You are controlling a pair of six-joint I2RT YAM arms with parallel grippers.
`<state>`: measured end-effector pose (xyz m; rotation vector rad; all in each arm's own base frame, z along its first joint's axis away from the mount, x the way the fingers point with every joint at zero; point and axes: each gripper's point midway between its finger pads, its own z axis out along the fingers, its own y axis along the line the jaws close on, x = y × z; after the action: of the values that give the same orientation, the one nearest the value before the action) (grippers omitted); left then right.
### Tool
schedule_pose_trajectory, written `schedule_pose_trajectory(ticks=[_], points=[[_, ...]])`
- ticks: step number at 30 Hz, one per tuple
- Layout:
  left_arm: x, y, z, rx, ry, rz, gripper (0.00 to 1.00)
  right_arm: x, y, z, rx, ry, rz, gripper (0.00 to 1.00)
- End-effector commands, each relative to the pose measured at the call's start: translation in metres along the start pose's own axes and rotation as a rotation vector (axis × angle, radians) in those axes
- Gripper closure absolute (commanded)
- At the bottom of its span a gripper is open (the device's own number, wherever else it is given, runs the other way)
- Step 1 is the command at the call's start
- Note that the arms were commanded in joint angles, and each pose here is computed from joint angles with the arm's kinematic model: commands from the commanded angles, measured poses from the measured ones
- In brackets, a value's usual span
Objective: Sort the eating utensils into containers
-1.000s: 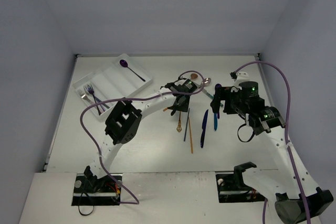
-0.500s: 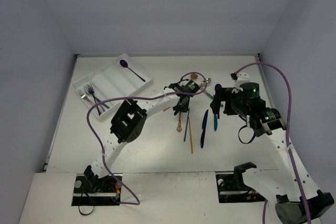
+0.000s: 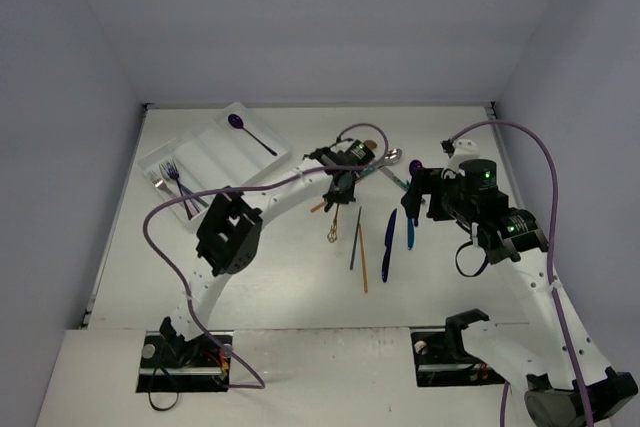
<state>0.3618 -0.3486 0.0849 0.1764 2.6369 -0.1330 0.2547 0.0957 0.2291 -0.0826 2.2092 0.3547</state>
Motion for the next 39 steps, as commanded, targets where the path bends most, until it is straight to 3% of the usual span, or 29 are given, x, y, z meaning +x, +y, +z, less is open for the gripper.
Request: schedule_pose_trajectory(ticks=[1, 6, 13, 17, 20, 25, 28, 30, 33, 39], points=[[-0.115, 0.063, -0.102, 0.037, -0.298, -0.209, 1.0, -0.013, 0.004, -0.003, -0.01, -0.046, 0.005, 0.16], [-0.18, 0.152, -0.101, 0.004, -0.43, -0.442, 1.0, -0.012, -0.002, 0.003, 0.02, -0.033, 0.016, 0.16], [-0.241, 0.231, -0.057, 0.055, -0.602, -0.725, 1.0, -0.008, -0.013, 0.015, 0.069, 0.002, 0.035, 0.16], [-0.261, 0.258, -0.019, 0.073, -0.635, -0.8, 1.0, -0.007, -0.021, 0.021, 0.1, 0.019, 0.05, 0.16], [-0.267, 0.261, 0.002, 0.072, -0.615, -0.801, 0.99, -0.007, -0.027, 0.025, 0.12, 0.031, 0.058, 0.16], [-0.262, 0.273, 0.018, 0.011, -0.599, -0.808, 0.81, -0.004, -0.04, 0.037, 0.158, 0.071, 0.066, 0.16], [-0.259, 0.281, 0.018, -0.037, -0.608, -0.775, 0.58, -0.007, -0.052, 0.044, 0.204, 0.087, 0.055, 0.16], [-0.26, 0.282, 0.014, -0.048, -0.605, -0.755, 0.5, -0.012, -0.057, 0.049, 0.229, 0.09, 0.053, 0.16], [-0.266, 0.278, -0.008, -0.036, -0.619, -0.699, 0.41, -0.016, -0.061, 0.061, 0.245, 0.11, 0.066, 0.17], [-0.254, 0.233, -0.075, 0.014, -0.631, -0.466, 0.4, -0.023, -0.079, 0.099, 0.294, 0.155, 0.132, 0.23]])
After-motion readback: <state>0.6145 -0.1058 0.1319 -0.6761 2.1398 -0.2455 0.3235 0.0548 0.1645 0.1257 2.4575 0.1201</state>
